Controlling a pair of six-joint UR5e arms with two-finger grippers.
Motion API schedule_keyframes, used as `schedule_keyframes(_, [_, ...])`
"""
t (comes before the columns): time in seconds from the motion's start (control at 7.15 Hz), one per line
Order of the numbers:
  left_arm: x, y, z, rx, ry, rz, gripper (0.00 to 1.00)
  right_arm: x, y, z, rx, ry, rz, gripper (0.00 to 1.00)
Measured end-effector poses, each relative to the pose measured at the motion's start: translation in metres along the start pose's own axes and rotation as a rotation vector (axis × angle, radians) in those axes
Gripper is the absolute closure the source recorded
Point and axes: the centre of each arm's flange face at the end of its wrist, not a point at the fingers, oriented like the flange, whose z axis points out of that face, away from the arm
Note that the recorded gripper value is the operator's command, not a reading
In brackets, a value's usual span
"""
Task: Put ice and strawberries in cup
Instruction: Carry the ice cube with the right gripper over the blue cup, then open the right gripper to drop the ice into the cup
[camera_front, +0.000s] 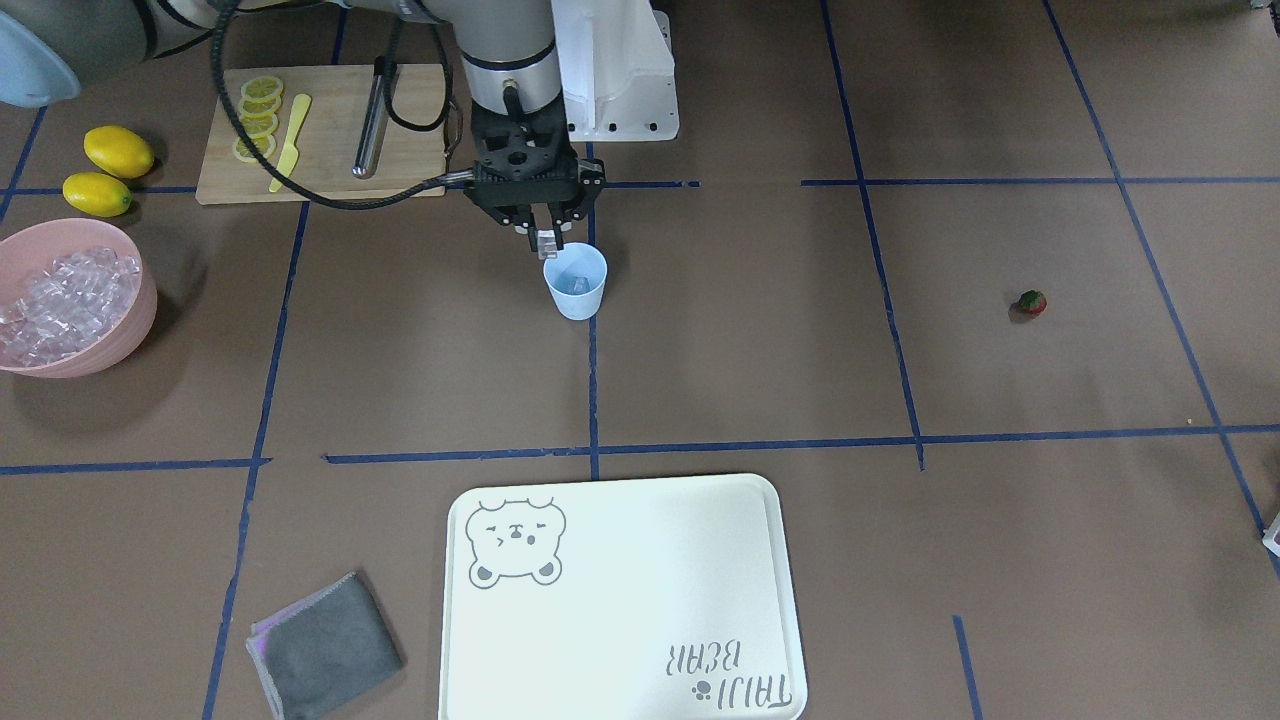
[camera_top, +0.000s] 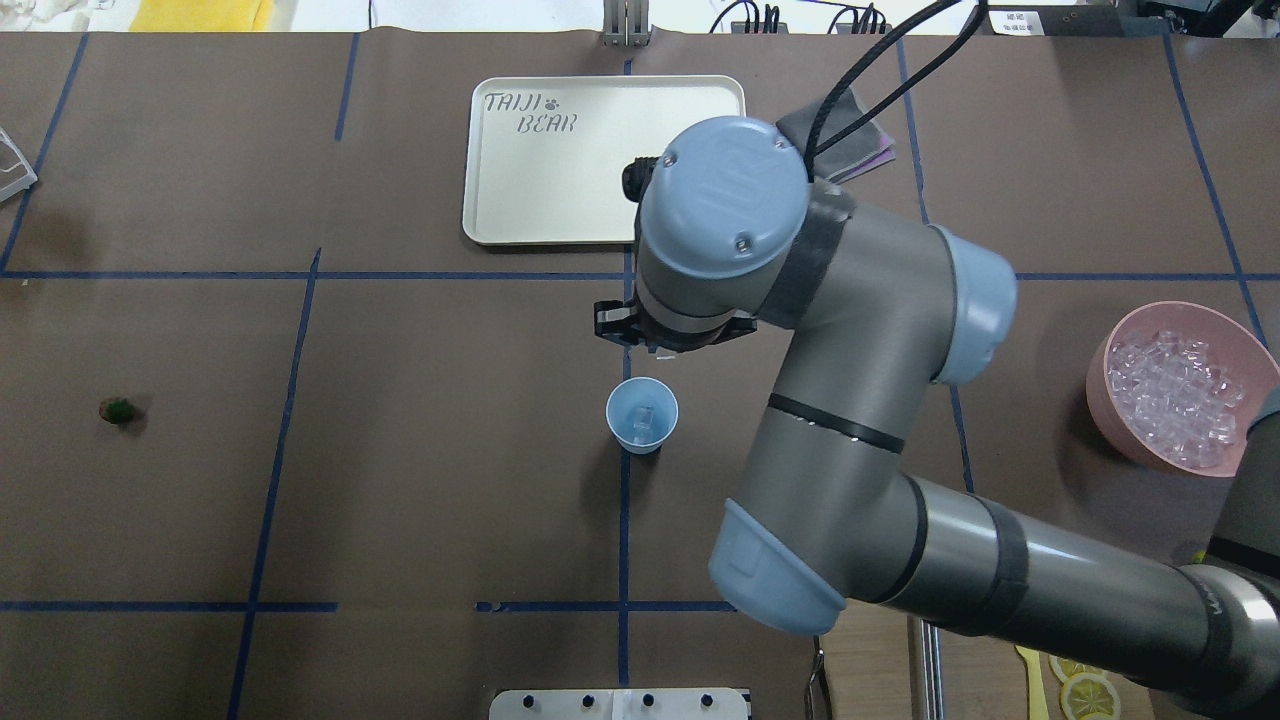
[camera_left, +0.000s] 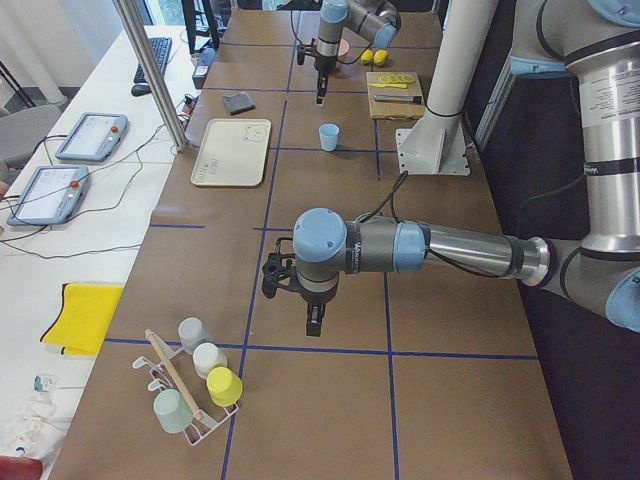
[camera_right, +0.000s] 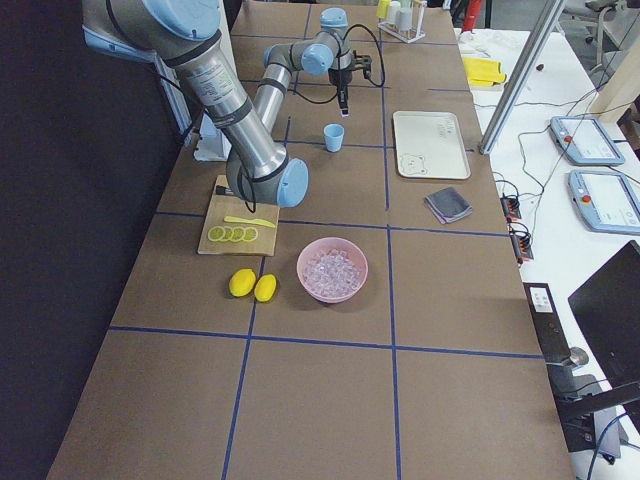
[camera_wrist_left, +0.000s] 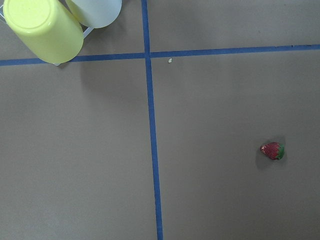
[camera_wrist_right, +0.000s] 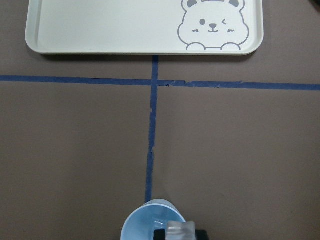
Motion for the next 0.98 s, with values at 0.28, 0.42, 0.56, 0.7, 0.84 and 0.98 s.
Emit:
schedule_keyframes(0.28, [-0.001,0.001,0.001,-0.002,0.0,-0.002,0.0,-0.021,0.016,0.033,0.002,0.047,-0.005,0.95])
schedule_keyframes(0.42, [-0.001,0.001,0.001,-0.002,0.0,-0.003,0.0,-0.023,0.022,0.043,-0.001,0.057,-0.011,0.71])
schedule_keyframes(0.56, [-0.001,0.001,0.001,-0.003,0.0,-0.003,0.0,-0.023,0.026,0.05,-0.006,0.065,-0.015,0.05])
schedule_keyframes(0.7, [-0.001,0.001,0.001,-0.003,0.0,-0.003,0.0,-0.022,0.029,0.054,-0.009,0.071,-0.017,0.02])
schedule_keyframes(0.84, [-0.001,0.001,0.001,-0.003,0.0,-0.003,0.0,-0.021,0.031,0.056,-0.008,0.074,-0.02,0.01])
schedule_keyframes(0.98, [-0.001,0.001,0.001,-0.003,0.0,-0.003,0.0,-0.022,0.031,0.056,-0.004,0.075,-0.022,0.01])
